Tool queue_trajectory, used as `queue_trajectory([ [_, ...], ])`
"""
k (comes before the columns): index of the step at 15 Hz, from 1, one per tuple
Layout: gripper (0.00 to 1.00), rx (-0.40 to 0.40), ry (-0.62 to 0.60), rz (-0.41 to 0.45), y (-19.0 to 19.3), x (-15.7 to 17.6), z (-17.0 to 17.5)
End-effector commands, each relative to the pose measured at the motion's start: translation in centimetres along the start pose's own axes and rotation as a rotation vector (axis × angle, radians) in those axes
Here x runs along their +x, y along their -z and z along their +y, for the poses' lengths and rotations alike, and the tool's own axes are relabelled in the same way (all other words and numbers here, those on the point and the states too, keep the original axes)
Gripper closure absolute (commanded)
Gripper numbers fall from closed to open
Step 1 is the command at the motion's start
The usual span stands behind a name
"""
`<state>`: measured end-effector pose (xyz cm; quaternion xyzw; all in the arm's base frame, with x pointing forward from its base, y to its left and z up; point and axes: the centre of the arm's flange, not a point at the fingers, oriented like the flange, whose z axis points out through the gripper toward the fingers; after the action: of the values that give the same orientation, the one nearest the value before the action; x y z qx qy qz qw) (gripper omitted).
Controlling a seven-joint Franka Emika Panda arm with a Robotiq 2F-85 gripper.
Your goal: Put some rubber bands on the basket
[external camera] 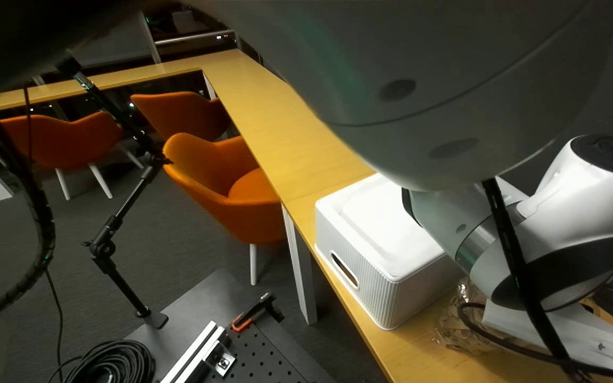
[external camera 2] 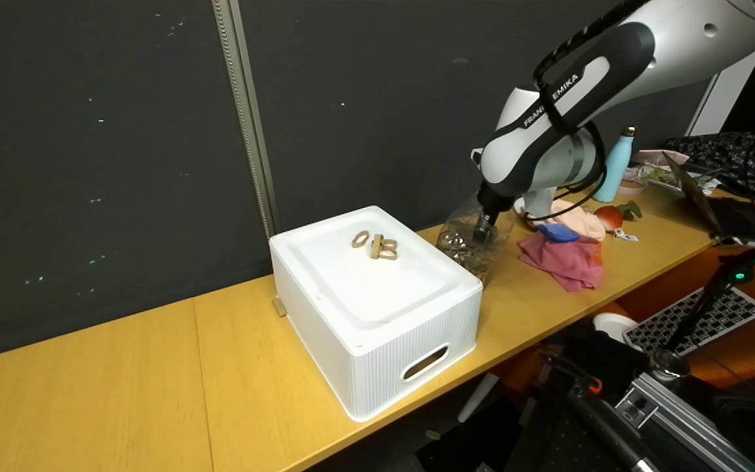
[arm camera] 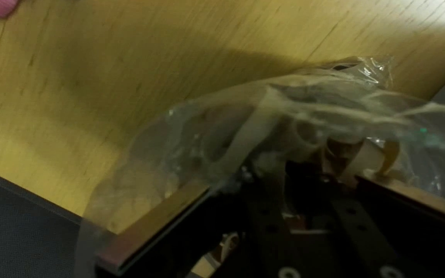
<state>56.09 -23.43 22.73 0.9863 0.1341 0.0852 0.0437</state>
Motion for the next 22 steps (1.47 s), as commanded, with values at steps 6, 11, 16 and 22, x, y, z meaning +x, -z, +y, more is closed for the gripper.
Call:
queue_trajectory([
  [6,0.98,-0.026,-0.049,0.009,6.7,1.1,0.8],
  [11,0.98,-0.025,-0.145,-0.033,14.4,3.2,2.3],
  [16,0.98,-0.036,-0.144,-0.03,21.5,8.0,1.1],
  [22,0.98,0.001,-0.035,-0.029,23.8,15.4,-6.4],
])
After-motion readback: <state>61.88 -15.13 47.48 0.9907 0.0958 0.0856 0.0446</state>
